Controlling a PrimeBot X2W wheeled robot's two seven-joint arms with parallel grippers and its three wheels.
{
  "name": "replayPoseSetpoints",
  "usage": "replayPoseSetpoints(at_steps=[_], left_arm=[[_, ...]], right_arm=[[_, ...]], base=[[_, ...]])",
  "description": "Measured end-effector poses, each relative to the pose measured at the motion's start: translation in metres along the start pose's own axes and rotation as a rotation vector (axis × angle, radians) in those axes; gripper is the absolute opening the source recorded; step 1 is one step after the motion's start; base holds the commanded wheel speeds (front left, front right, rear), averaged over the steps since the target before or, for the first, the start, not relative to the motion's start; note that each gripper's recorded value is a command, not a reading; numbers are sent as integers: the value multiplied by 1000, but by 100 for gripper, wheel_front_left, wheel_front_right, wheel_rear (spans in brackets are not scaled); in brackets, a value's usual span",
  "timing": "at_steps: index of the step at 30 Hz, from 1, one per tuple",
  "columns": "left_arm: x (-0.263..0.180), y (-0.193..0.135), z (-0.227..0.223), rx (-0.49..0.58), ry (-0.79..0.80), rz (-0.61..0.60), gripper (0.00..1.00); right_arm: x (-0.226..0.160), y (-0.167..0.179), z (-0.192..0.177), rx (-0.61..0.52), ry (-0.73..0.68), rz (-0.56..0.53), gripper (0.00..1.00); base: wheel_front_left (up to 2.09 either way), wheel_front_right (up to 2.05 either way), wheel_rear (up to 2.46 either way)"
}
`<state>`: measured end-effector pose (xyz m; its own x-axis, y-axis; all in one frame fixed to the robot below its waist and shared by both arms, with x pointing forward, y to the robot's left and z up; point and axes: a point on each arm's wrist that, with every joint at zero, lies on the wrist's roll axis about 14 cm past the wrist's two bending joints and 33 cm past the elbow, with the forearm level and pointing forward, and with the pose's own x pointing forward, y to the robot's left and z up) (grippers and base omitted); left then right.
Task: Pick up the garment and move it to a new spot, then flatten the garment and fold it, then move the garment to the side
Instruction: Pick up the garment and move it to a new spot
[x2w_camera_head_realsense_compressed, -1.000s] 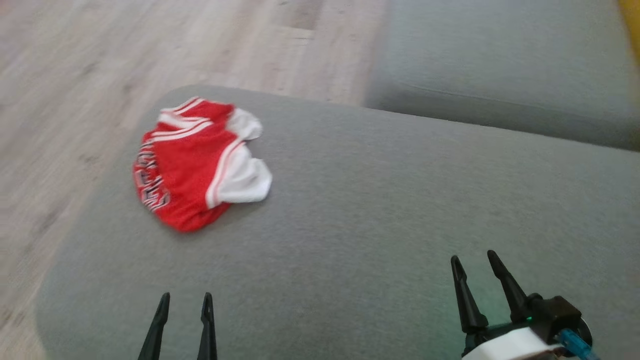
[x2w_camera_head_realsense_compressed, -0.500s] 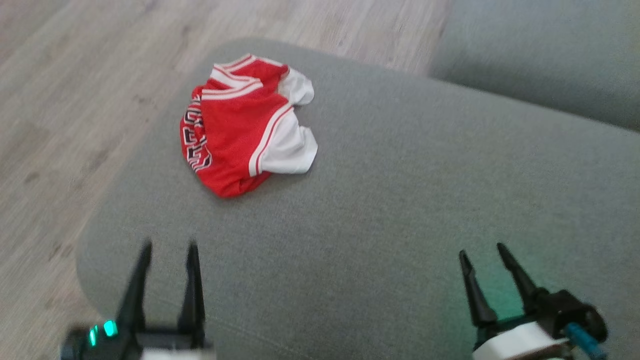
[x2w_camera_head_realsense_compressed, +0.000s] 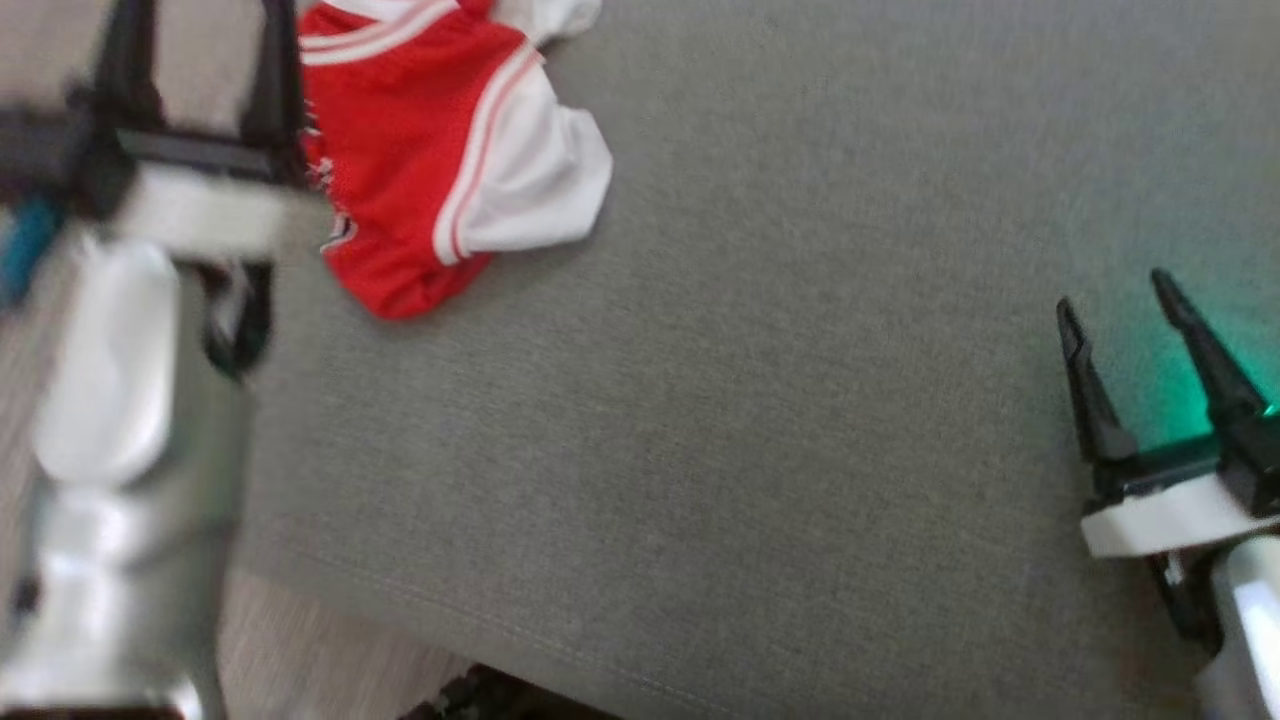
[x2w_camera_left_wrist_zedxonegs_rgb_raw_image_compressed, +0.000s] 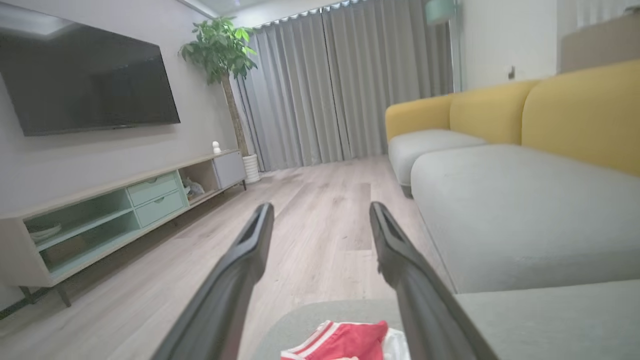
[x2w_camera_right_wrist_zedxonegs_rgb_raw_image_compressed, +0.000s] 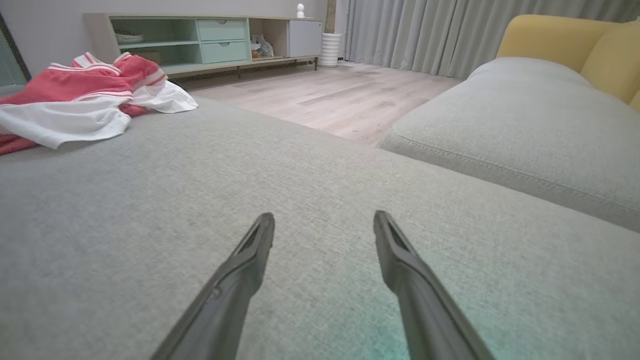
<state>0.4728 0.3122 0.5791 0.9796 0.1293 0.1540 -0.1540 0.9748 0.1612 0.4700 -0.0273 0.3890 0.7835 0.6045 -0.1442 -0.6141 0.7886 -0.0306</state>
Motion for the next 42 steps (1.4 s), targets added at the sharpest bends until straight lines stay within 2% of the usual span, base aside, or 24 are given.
replayPoseSetpoints(at_steps=[3, 4, 5, 7, 12, 16, 17, 18, 19, 21, 26, 30, 36, 42], left_arm=[[33, 6, -40, 15, 145, -5, 100], [40, 4, -58, 12, 211, -9, 100], [40, 4, -58, 12, 211, -9, 100], [46, -2, -96, -10, 348, -16, 100], [40, -24, -178, -62, 646, -41, 100], [28, -37, -223, -87, 793, -57, 100], [27, -39, -230, -89, 811, -60, 51], [27, -41, -235, -89, 820, -65, 16], [30, -42, -236, -87, 821, -70, 0], [35, -42, -237, -79, 815, -78, 0], [41, -36, -218, -58, 743, -94, 0], [57, -30, -177, -19, 618, -125, 0], [93, -39, -70, 41, 344, -220, 0], [103, -77, 44, 79, 94, -357, 0]], right_arm=[[6, -12, -10, 6, -3, -19, 100], [6, -17, -11, 9, -13, -29, 100], [6, -17, -11, 9, -13, -29, 100], [5, -25, -13, 7, -23, -49, 100], [-3, -52, -16, -10, -41, -122, 100], [-9, -66, -20, -14, -43, -159, 100], [-10, -68, -21, -14, -44, -165, 100], [-10, -70, -22, -14, -45, -170, 100], [-10, -71, -23, -14, -46, -174, 100], [-10, -73, -23, -13, -48, -182, 100], [-9, -72, -20, -7, -45, -194, 100], [-9, -65, -13, -1, -35, -189, 100], [-20, -31, 17, 79, -67, -179, 100], [-53, -25, 73, 102, -182, -244, 100]], base=[[0, 0, 0], [0, 0, 0], [0, 0, 0], [0, 0, 0], [0, 0, 0], [0, 0, 0], [0, 0, 0], [0, 0, 0], [0, 0, 0], [0, 0, 0], [0, 0, 0], [0, 0, 0], [0, 0, 0], [0, 0, 0]])
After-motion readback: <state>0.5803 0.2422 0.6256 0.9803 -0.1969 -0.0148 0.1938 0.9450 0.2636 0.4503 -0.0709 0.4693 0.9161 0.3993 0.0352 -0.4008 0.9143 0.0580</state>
